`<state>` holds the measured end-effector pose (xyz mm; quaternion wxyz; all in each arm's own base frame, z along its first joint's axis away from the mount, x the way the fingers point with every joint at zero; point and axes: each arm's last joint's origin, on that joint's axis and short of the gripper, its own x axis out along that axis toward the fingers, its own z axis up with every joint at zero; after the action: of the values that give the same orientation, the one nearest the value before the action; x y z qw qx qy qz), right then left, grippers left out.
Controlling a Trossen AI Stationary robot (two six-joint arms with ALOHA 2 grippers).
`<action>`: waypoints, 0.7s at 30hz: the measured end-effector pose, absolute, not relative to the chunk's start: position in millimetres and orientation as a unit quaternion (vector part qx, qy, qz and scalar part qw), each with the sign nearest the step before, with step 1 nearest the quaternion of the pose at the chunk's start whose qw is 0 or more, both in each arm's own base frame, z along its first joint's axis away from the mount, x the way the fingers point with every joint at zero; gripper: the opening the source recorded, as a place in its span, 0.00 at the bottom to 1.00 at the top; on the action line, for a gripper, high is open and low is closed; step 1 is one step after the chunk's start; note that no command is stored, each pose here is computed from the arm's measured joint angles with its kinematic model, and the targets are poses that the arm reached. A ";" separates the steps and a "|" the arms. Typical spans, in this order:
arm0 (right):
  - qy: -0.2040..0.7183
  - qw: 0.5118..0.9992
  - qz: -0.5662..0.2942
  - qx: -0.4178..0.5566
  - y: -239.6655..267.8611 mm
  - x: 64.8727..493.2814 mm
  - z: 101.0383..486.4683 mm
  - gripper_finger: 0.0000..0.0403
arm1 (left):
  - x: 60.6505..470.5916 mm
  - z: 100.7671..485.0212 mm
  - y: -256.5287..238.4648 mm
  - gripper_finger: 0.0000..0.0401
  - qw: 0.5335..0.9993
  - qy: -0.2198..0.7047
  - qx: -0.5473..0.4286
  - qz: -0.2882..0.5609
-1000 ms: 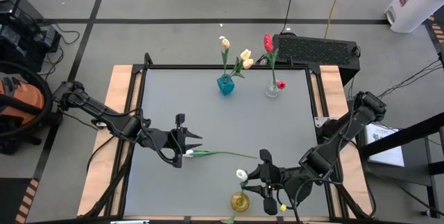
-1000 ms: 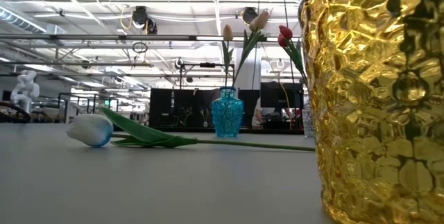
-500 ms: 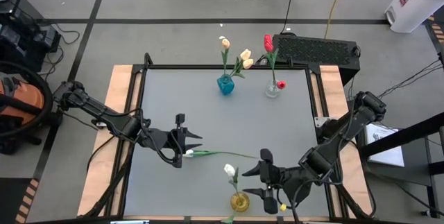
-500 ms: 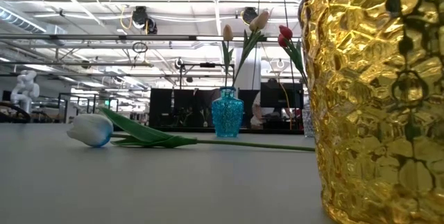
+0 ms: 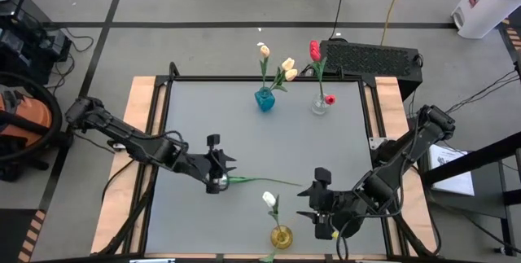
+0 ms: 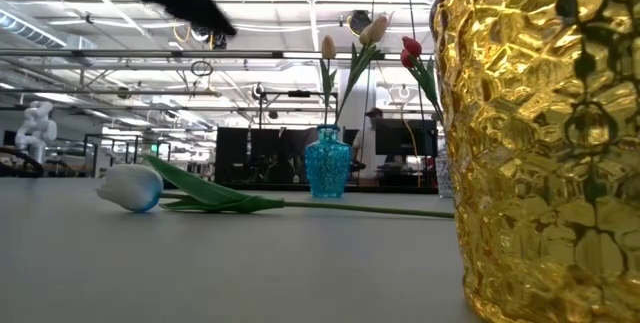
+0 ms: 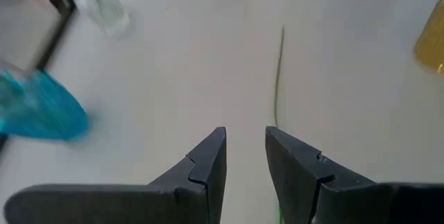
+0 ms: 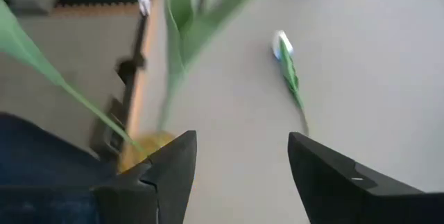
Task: Sort flowers into vase by color
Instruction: Put the white flower into the yellow vase
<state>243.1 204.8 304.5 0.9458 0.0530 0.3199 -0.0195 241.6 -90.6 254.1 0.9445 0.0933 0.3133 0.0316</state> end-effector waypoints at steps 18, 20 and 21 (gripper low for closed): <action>0.447 0.886 -0.122 0.000 181.9 218.2 284.0 0.54 | 277.6 184.7 -66.2 0.27 0.878 0.478 -0.006 -0.003; 0.450 0.885 -0.123 -0.005 181.2 217.5 283.7 0.54 | 279.6 177.9 -66.3 0.27 0.869 0.494 -0.030 -0.017; 0.451 0.884 -0.123 -0.006 181.1 217.4 283.6 0.54 | 280.4 174.8 -67.0 0.27 0.864 0.501 -0.041 -0.023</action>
<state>217.4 181.1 283.6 0.8842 -0.0062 0.4506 -0.1228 280.4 -67.0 174.8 0.8643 -0.0408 0.5008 -0.0226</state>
